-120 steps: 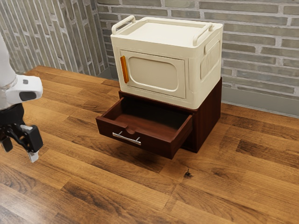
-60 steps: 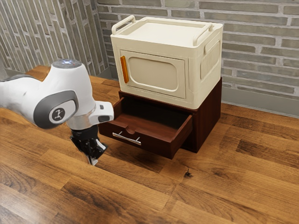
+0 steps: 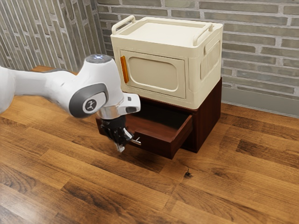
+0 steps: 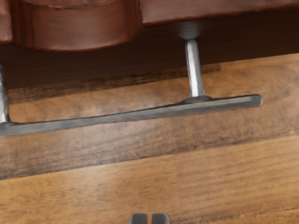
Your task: Push the drawer handle with one arm to close the drawer
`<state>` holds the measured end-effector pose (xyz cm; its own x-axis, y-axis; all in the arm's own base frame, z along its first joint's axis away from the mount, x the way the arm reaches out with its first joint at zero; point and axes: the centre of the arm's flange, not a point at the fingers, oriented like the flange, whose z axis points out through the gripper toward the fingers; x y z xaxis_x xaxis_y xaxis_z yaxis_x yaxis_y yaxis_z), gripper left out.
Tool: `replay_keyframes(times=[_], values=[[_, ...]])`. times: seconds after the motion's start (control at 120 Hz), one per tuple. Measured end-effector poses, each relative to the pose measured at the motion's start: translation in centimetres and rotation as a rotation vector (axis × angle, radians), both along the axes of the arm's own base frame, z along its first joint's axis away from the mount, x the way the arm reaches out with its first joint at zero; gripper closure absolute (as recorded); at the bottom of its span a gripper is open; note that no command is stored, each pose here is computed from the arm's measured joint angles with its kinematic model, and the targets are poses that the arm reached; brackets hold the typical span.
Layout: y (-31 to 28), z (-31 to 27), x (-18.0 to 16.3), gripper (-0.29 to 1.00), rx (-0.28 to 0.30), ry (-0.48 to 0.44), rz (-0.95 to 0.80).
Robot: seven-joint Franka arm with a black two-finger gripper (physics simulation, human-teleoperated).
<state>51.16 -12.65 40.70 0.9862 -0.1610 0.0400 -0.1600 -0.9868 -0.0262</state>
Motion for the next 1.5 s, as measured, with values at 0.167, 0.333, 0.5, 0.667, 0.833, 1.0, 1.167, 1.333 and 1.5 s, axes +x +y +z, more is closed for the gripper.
replay_keyframes(times=[0.167, 0.333, 0.5, 0.667, 0.833, 1.0, 1.167, 1.333, 1.5], values=[[0.5, -0.9, 2.0, 0.78, 0.010, 0.002, -0.009], [1.0, -0.8, 3.5, 0.78, 0.018, -0.013, -0.016], [1.1, -0.9, 4.4, 0.78, 0.020, -0.054, -0.023], [1.1, -0.4, 5.2, 0.78, 0.021, -0.111, -0.036], [1.3, -0.5, 6.5, 0.79, 0.014, -0.149, -0.039], [1.1, -0.7, 8.1, 0.79, 0.010, -0.179, -0.050], [1.6, -1.4, 9.3, 0.79, 0.013, -0.186, -0.050], [1.6, -1.7, 10.4, 0.78, 0.006, -0.204, -0.053], [1.5, -1.7, 11.5, 0.78, -0.003, -0.222, -0.055]])
